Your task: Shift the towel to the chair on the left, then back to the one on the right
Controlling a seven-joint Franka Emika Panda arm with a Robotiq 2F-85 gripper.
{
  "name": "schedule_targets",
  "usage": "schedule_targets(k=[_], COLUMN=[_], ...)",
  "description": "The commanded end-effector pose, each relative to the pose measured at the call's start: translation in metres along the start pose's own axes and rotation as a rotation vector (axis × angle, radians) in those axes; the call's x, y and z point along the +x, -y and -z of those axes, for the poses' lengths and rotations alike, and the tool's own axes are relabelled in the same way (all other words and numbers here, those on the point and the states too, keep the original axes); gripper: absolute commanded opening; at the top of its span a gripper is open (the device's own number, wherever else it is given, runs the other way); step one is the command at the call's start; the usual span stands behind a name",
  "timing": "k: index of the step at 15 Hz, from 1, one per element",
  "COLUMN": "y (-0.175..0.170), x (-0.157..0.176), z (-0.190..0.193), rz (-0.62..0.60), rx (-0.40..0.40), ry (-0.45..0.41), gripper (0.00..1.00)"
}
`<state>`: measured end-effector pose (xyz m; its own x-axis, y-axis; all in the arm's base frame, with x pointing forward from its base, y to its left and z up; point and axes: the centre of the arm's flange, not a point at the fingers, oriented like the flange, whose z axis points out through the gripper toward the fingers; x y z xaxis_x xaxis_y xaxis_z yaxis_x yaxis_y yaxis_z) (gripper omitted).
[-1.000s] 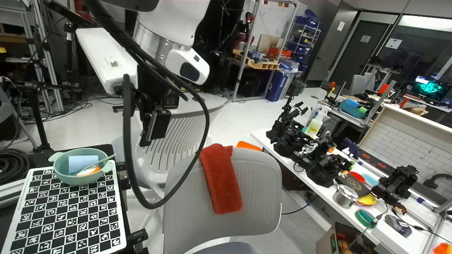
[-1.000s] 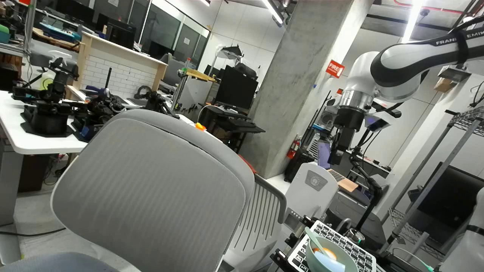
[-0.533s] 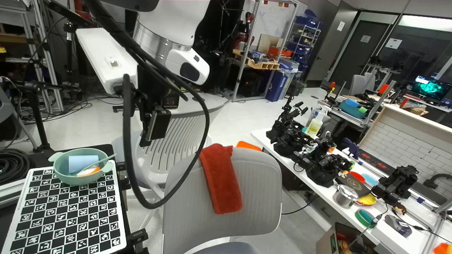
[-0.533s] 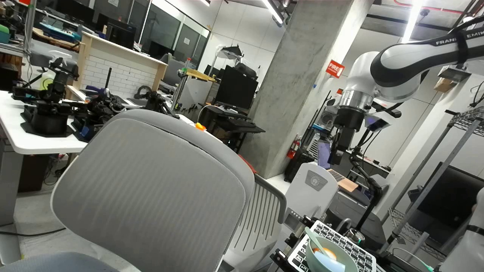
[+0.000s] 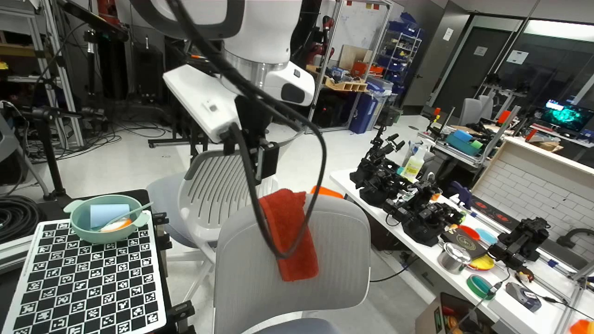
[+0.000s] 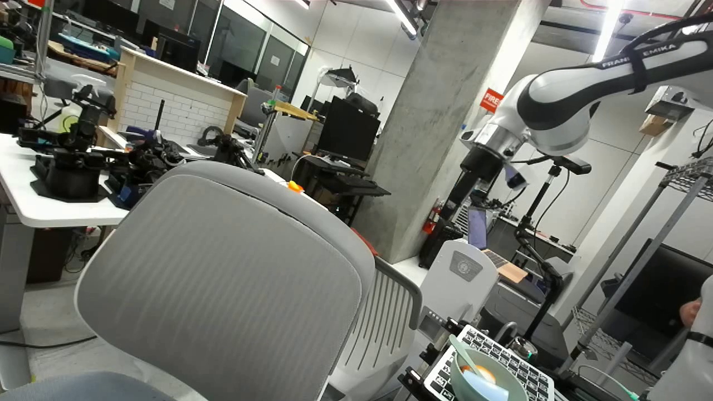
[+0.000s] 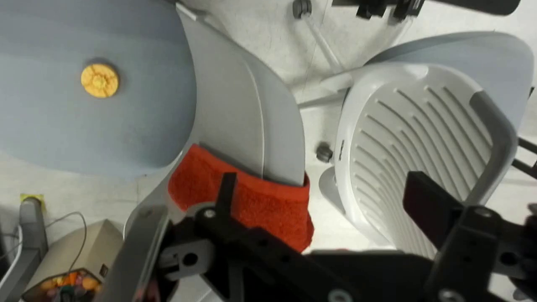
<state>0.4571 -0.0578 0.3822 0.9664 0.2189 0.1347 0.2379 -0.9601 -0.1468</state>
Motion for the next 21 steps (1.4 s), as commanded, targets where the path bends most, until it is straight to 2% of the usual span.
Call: schedule_targets(k=[1, 4, 8, 13, 15, 19, 21], y=[-0.004, 0.007, 0.018, 0.003, 0.000, 0.004, 0.013], x=[0.049, 0.084, 0.129, 0.175, 0.181, 0.182, 0.179], z=[-0.035, -0.076, -0.126, -0.163, -0.167, -0.165, -0.152], rz=[0.052, 0.049, 0.050, -0.008, -0.022, -0.062, -0.072], rx=[-0.025, -0.053, -0.077, -0.156, -0.172, -0.148, -0.138], ry=[-0.116, -0.144, -0.138, -0.081, -0.060, 0.010, 0.042], gripper=[1.00, 1.00, 1.00, 1.00, 0.74, 0.42, 0.27])
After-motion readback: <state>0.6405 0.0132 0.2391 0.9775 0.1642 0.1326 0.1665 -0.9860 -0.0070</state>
